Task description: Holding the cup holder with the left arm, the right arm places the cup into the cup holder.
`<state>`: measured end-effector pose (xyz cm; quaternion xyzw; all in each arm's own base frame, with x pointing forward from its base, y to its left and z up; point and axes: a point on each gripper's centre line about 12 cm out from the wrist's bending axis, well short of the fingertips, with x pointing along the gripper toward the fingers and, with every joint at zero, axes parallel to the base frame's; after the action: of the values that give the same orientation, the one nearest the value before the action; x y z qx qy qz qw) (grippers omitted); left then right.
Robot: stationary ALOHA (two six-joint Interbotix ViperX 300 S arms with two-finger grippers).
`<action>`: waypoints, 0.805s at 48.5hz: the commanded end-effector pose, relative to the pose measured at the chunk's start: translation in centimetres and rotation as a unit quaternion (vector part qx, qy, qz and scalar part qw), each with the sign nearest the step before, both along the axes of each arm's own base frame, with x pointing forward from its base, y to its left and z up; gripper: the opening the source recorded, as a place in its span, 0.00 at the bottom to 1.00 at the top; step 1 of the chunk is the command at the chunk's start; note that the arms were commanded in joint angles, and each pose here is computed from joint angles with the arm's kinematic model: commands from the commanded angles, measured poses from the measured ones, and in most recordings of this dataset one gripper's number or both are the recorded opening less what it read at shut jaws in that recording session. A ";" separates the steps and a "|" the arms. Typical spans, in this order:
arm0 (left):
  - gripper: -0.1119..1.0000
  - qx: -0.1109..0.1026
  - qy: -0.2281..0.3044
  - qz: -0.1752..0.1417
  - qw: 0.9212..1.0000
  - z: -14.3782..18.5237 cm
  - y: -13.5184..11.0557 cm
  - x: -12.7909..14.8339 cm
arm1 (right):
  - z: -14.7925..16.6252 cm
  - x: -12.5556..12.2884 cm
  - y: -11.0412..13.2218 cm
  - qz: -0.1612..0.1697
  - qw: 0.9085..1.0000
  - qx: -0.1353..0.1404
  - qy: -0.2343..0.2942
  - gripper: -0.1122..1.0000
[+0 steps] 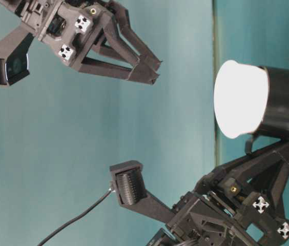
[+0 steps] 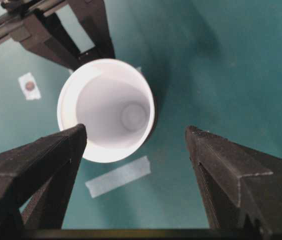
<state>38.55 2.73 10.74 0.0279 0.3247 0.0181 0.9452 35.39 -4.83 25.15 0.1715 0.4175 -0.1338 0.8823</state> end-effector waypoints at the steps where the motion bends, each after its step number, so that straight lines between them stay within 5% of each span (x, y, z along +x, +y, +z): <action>1: 0.34 0.001 -0.016 -0.002 1.000 1.2 -0.1 0.7 | 1.2 0.0 0.1 -0.001 1.000 0.000 -0.021 0.89; 21: 0.36 0.001 -0.005 -0.001 1.000 1.3 0.0 1.0 | 0.9 0.1 0.1 -0.002 1.000 0.002 -0.016 0.89; 31: 0.71 0.000 0.005 0.000 1.000 1.3 0.0 0.9 | 0.9 0.1 0.2 -0.001 1.000 0.002 -0.017 0.89; 39: 0.85 0.001 0.004 -0.002 1.000 1.4 0.0 0.9 | 0.8 0.1 0.2 -0.001 1.000 0.002 -0.015 0.89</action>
<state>38.87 2.71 10.86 0.0267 0.3471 0.0170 0.9373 35.49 -4.77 24.94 0.1726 0.4196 -0.1332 0.8811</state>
